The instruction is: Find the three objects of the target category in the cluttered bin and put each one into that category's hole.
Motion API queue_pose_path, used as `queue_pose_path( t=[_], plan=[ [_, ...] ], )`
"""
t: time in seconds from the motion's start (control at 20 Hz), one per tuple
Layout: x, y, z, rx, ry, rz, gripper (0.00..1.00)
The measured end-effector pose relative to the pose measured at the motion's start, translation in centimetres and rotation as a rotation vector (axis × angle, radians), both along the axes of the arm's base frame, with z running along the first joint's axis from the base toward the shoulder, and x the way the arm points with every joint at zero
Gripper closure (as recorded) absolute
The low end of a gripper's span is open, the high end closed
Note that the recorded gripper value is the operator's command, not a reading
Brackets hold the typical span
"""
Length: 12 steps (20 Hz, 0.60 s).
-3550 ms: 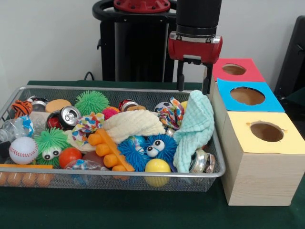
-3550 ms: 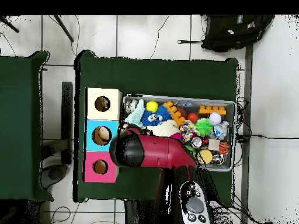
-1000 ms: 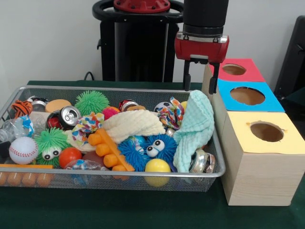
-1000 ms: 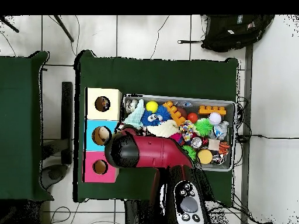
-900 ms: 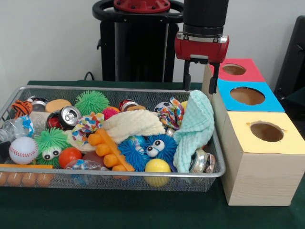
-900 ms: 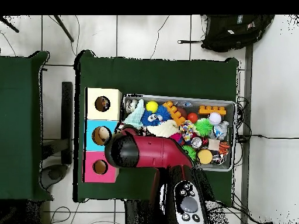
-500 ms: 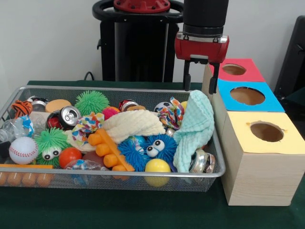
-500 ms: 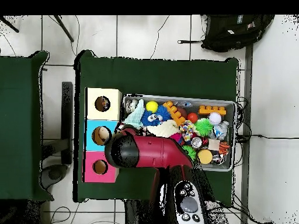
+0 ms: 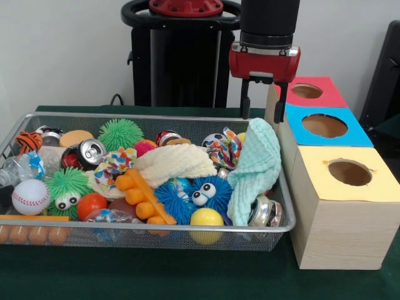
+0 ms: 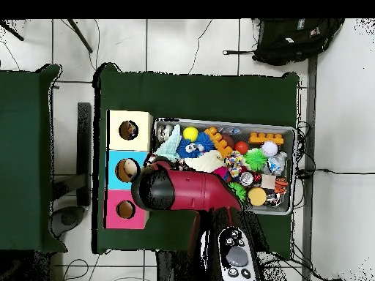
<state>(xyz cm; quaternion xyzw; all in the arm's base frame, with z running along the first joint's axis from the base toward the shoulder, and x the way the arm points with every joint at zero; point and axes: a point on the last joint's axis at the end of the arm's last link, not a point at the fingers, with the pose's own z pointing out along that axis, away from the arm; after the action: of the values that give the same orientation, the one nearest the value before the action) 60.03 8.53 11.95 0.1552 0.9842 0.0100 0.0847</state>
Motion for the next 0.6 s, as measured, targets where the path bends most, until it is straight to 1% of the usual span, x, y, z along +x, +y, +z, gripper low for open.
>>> queue_pose_path(
  t=[0.6],
  plan=[
    [0.03,-0.25,0.00,0.000,0.000,-0.004,0.00]
  ],
)
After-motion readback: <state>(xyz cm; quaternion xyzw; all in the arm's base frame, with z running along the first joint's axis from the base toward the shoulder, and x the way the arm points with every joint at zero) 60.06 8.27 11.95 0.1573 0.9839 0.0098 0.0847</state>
